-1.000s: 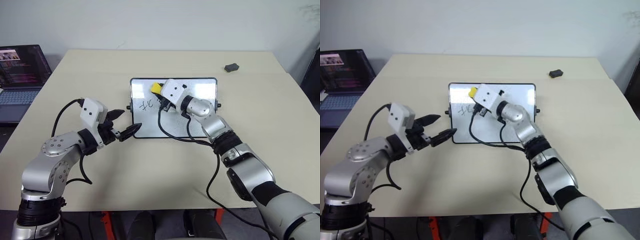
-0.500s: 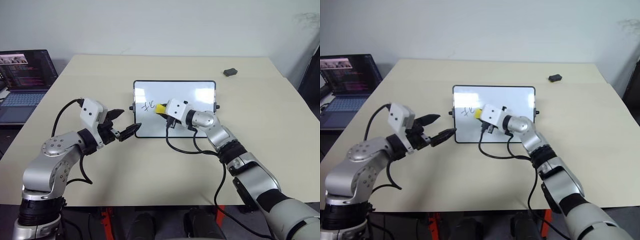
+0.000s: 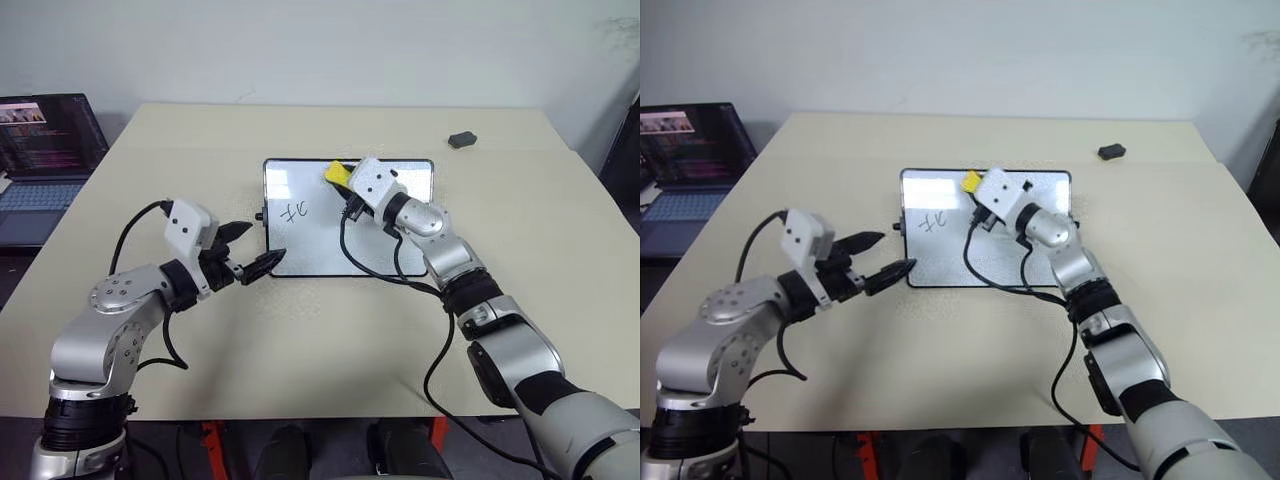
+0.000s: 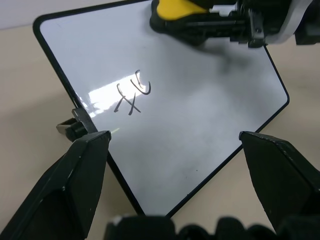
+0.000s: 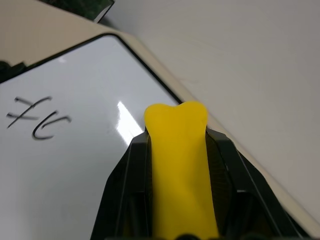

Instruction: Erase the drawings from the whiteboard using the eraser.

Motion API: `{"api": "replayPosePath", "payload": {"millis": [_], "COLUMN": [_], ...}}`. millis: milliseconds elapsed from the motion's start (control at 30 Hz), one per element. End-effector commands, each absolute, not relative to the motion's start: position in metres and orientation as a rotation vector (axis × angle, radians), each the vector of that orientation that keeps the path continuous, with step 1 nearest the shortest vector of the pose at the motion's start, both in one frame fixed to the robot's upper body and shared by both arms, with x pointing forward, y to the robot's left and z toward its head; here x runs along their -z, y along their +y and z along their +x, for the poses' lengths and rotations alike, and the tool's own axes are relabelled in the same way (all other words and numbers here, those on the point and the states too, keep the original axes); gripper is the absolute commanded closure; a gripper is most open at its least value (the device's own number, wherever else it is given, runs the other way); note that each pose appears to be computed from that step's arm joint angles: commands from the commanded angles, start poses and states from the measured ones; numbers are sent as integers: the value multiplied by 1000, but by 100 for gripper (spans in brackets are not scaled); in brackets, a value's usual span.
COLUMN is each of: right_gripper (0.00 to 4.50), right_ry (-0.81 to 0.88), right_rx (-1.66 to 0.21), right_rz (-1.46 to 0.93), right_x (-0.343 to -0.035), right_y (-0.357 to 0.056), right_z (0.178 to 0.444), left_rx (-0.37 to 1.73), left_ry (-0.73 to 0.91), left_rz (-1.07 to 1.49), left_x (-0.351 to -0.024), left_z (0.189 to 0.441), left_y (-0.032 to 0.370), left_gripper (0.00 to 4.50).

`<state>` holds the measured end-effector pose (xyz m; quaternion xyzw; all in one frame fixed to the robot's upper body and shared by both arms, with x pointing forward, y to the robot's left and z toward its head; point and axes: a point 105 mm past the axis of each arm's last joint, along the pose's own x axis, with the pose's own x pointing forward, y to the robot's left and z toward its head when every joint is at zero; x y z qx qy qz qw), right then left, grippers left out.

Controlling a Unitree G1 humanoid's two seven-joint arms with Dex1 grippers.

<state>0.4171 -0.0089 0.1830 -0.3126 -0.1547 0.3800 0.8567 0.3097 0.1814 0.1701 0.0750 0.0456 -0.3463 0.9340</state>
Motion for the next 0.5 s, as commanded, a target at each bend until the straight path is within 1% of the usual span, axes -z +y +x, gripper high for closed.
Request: {"api": "replayPosePath", "payload": {"millis": [33,167,267,400,500], "right_gripper": [340,340,340,340,340], "right_ry": [-247,-188,-171,-222,-279], "right_rx": [-941,-1019,-1029,-988,-933], "right_rz": [-701,-721,-719,-671,-560], "right_x": [-151,-134,-130,-146,-170], "right_y": [2,5,5,3,-3], "right_z": [400,389,387,391,396], "left_rx": [718,717,716,714,687], "left_ry": [43,44,45,45,29], "left_rz": [180,178,178,178,179], "left_x": [-181,-181,-180,-180,-183], "left_z": [307,307,307,308,312], "left_y": [178,178,178,178,181], "left_gripper": [0,0,0,0,0]}}
